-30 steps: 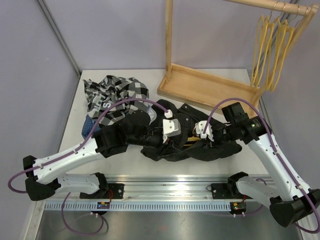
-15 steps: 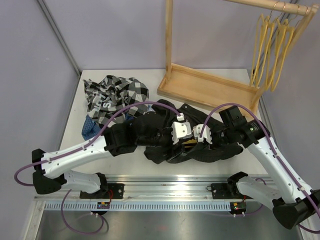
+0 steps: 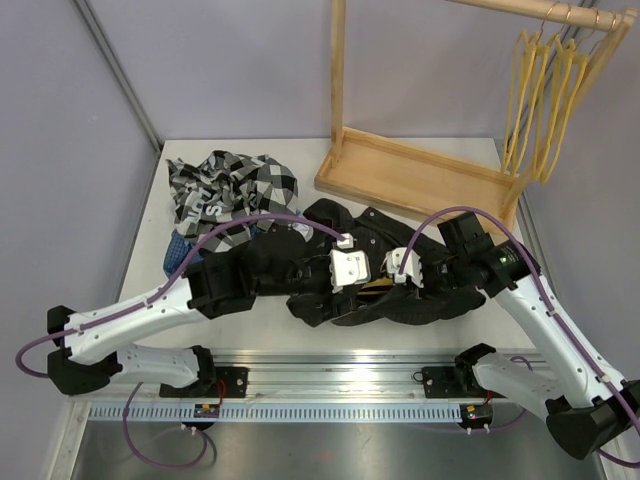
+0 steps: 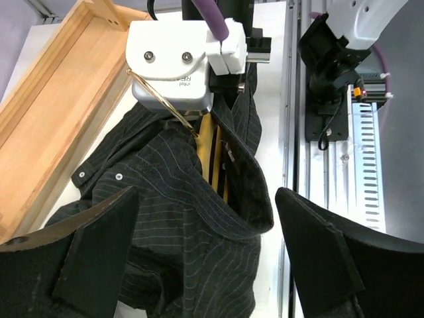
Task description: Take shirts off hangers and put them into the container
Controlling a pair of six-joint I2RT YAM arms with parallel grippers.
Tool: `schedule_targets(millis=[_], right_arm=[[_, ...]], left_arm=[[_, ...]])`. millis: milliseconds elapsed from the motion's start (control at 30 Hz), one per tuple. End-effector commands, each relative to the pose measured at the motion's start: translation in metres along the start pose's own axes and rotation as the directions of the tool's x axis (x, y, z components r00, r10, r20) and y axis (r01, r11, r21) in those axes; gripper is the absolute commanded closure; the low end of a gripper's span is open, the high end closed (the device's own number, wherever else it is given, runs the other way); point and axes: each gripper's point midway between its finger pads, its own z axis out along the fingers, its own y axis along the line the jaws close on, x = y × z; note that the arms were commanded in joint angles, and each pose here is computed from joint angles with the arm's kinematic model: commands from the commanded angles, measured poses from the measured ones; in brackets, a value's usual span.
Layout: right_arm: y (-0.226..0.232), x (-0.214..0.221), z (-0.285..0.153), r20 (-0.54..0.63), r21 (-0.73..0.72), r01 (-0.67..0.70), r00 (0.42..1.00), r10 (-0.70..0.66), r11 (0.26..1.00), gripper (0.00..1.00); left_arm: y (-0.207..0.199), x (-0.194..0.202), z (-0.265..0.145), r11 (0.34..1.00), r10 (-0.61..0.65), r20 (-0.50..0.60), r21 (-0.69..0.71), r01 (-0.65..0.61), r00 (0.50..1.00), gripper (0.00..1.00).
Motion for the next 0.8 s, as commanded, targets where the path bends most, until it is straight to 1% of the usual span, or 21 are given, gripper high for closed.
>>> schedule_targets(millis=[0, 67, 200, 267, 433, 600, 667, 700, 733, 767], right_arm=[[-0.005, -0.015, -0.003, 0.052, 0.033, 0.028, 0.998, -0.030, 0.999, 1.00], [-0.005, -0.016, -0.003, 0.057, 0.037, 0.030, 0.998, -0.033, 0.999, 1.00], [-0.004, -0.018, -0.003, 0.063, 0.036, 0.031, 0.997, -0.033, 0.999, 1.00], [-0.002, -0.018, -0.004, 0.065, 0.034, 0.034, 0.997, -0.036, 0.999, 1.00], [0.001, -0.018, -0.004, 0.072, 0.032, 0.036, 0.997, -0.038, 0.999, 1.00], [0.004, -0.018, -0.003, 0.080, 0.027, 0.040, 0.996, -0.042, 0.999, 1.00], [0.005, -0.017, -0.003, 0.079, 0.023, 0.041, 0.996, -0.043, 0.999, 1.00], [0.006, -0.017, -0.003, 0.080, 0.021, 0.039, 0.996, -0.041, 0.999, 1.00], [0.006, -0.018, -0.003, 0.082, 0.018, 0.044, 0.996, -0.046, 0.999, 1.00], [0.007, -0.018, -0.004, 0.084, 0.020, 0.046, 0.995, -0.047, 0.999, 1.00]], left_arm=[[0.008, -0.012, 0.010, 0.998, 0.059, 0.035, -0.024, -0.058, 0.998, 0.13], [0.008, -0.006, 0.021, 0.999, 0.052, 0.004, -0.011, -0.052, 0.999, 0.13], [0.007, -0.003, 0.034, 0.999, 0.043, -0.006, 0.000, -0.043, 0.999, 0.16], [0.007, -0.004, 0.039, 0.999, 0.037, 0.002, 0.002, -0.037, 0.999, 0.19], [0.009, 0.006, 0.052, 1.000, 0.030, -0.024, -0.009, -0.030, 0.999, 0.28], [0.012, 0.011, 0.058, 0.999, 0.028, -0.023, -0.030, -0.028, 0.999, 0.44], [0.013, 0.015, 0.059, 0.999, 0.029, -0.028, -0.036, -0.030, 0.999, 0.46], [0.014, 0.015, 0.060, 0.999, 0.029, -0.025, -0.042, -0.030, 0.999, 0.49], [0.015, 0.016, 0.060, 0.998, 0.032, -0.027, -0.046, -0.033, 0.999, 0.58], [0.015, 0.020, 0.061, 0.998, 0.029, -0.033, -0.048, -0.031, 0.999, 0.63]])
